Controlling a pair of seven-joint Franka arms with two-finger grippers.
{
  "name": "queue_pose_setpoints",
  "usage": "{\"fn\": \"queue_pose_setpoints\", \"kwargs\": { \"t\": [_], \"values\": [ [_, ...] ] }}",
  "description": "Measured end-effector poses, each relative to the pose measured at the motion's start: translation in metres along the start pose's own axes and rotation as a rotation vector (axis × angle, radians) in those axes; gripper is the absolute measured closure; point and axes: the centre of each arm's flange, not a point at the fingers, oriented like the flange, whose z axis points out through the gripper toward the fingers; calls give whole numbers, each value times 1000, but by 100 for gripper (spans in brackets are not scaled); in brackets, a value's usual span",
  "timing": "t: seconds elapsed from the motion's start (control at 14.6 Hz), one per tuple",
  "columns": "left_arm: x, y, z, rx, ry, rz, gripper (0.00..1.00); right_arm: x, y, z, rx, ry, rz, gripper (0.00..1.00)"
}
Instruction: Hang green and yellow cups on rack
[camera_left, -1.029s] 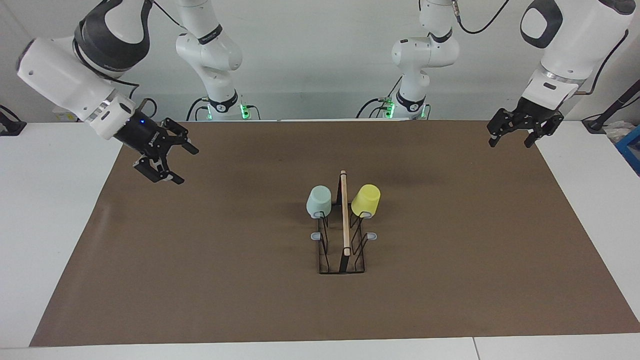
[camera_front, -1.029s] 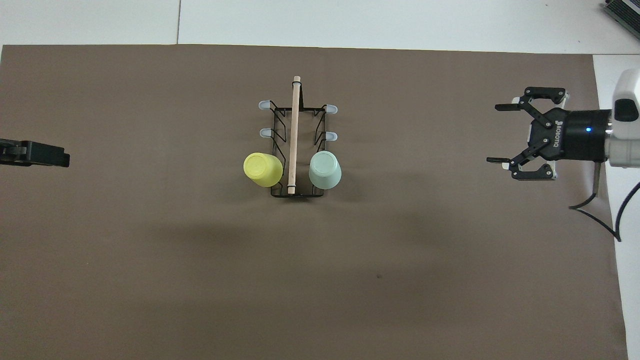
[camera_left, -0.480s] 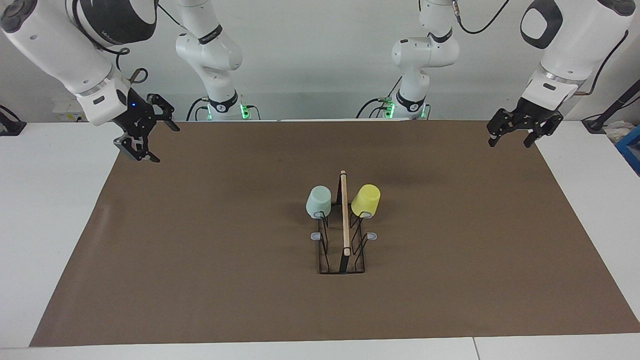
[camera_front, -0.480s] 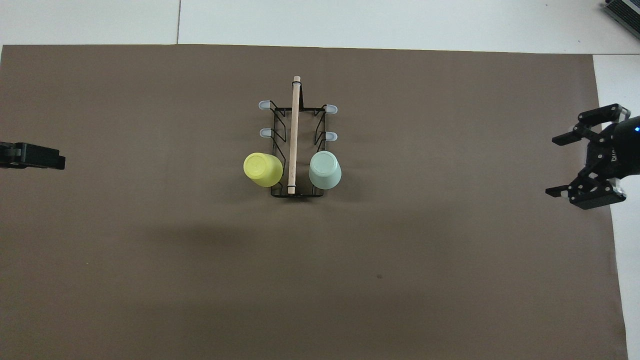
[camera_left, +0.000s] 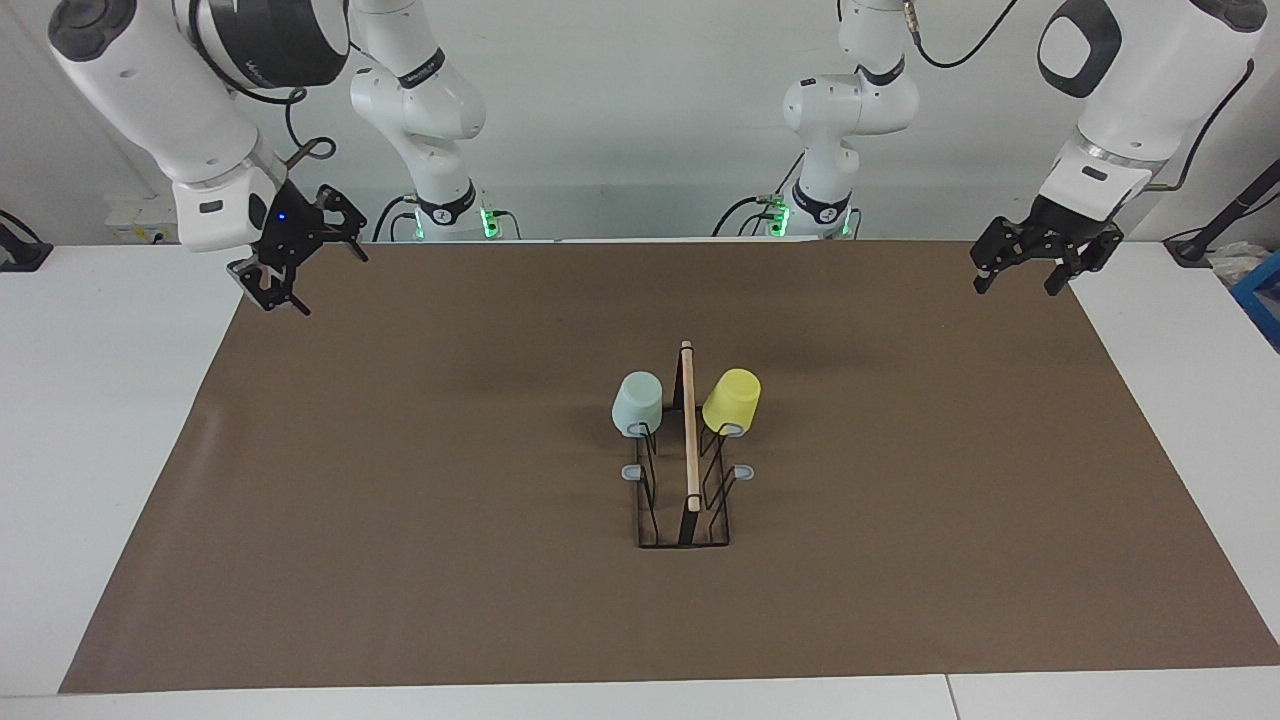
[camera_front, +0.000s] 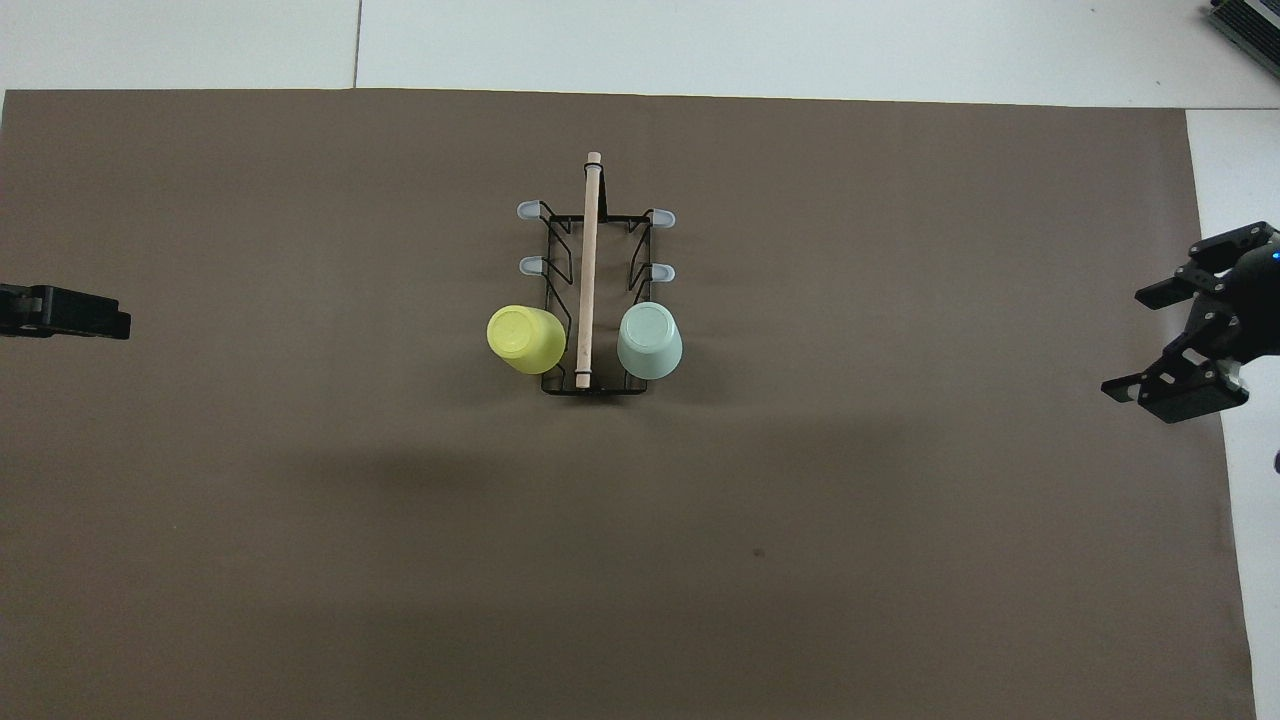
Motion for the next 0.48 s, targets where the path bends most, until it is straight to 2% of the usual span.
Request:
{"fn": "queue_pose_setpoints", "kwargs": {
  "t": [0.27, 0.48],
  "values": [
    [1, 15, -7, -2, -2, 28, 0, 35, -37, 5, -16, -23, 226, 0],
    [1, 11, -9, -3, -12, 23, 0, 38, -40, 5, -13, -19, 301, 0]
  ]
}}
